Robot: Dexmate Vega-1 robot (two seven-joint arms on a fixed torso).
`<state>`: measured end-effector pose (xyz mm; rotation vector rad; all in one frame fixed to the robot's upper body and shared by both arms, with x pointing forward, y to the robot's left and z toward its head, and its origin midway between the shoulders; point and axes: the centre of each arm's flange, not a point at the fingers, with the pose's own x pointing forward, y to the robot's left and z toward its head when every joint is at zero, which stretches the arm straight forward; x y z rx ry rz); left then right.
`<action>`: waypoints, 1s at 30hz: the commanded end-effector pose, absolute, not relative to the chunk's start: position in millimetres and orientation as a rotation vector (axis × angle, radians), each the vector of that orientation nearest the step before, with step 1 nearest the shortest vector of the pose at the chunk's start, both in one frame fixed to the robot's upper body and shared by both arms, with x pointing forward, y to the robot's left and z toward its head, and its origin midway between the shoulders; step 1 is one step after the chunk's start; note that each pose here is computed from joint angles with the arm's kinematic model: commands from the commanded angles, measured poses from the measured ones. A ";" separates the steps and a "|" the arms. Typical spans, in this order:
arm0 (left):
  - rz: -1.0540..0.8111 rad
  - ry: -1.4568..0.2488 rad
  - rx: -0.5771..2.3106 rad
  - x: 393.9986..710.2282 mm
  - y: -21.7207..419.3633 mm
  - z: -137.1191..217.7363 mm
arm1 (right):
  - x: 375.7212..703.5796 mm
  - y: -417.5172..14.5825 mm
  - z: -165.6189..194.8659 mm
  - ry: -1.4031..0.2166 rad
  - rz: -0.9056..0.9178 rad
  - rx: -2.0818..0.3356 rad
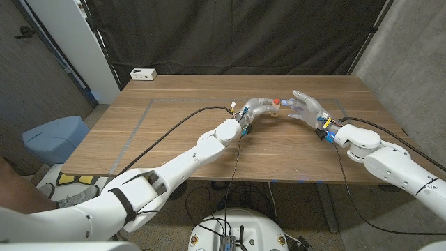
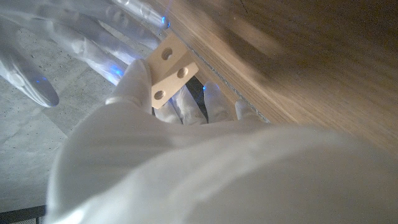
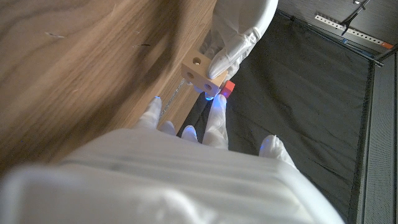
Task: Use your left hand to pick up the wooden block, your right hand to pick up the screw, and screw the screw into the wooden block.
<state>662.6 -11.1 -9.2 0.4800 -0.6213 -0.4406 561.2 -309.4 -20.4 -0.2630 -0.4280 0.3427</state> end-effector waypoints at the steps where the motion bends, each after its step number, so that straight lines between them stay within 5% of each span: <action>1: -0.437 -0.619 0.482 660.0 -11.4 -11.4 | 561.8 -311.1 -19.5 -0.436 0.341 -0.260; 30: -0.439 -0.621 0.487 660.0 -13.0 -11.4 | 572.9 -303.5 -17.0 -0.416 0.416 -0.285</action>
